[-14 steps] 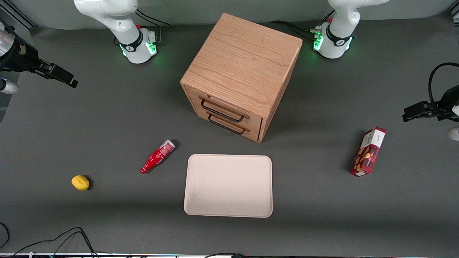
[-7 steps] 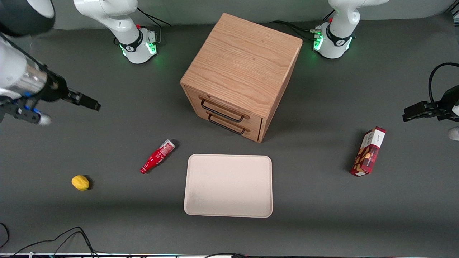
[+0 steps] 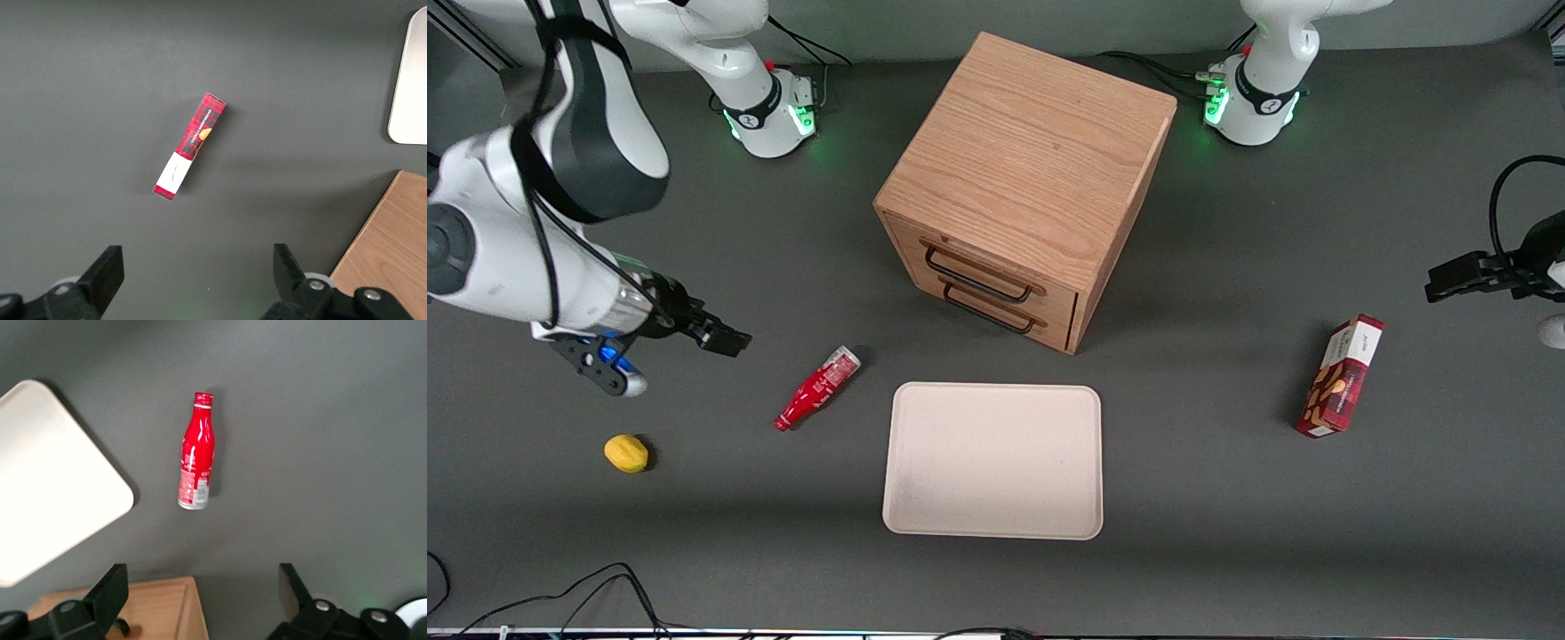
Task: Place coke bottle on tray
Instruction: 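Lower the open right gripper over the bottle and close on it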
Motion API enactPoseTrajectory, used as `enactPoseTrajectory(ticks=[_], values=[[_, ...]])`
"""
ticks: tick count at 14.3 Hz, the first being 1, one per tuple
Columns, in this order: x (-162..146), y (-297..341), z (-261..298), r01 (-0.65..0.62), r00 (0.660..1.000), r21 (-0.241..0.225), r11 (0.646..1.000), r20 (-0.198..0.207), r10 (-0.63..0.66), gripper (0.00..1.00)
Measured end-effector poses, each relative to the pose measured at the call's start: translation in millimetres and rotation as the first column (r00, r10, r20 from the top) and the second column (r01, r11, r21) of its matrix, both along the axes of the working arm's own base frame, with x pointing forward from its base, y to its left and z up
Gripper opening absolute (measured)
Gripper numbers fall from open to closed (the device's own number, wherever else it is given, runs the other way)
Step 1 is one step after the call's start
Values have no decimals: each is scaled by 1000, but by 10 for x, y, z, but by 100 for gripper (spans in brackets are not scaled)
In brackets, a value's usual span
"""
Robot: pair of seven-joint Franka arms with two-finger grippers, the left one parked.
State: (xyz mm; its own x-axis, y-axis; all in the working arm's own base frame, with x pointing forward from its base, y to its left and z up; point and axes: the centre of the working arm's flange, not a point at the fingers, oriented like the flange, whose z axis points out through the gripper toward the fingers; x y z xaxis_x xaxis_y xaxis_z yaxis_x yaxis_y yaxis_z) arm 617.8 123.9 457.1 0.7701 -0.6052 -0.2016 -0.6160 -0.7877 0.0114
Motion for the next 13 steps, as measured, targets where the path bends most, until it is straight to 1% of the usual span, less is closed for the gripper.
enactPoseTrajectory(ticks=[3, 5, 7, 9, 10, 13], values=[[170, 20, -787, 69, 997, -2, 998, -29, -69, 100], [201, 42, -1334, 115, 993, -4, 993, -37, -115, 100], [183, 139, -1772, 145, 989, -9, 989, -28, -145, 100], [128, 256, -2095, 159, 987, -19, 987, -2, -159, 100], [96, 287, -2233, 161, 987, -24, 987, 11, -160, 100], [48, 294, -2509, 160, 987, -25, 987, 32, -159, 100]])
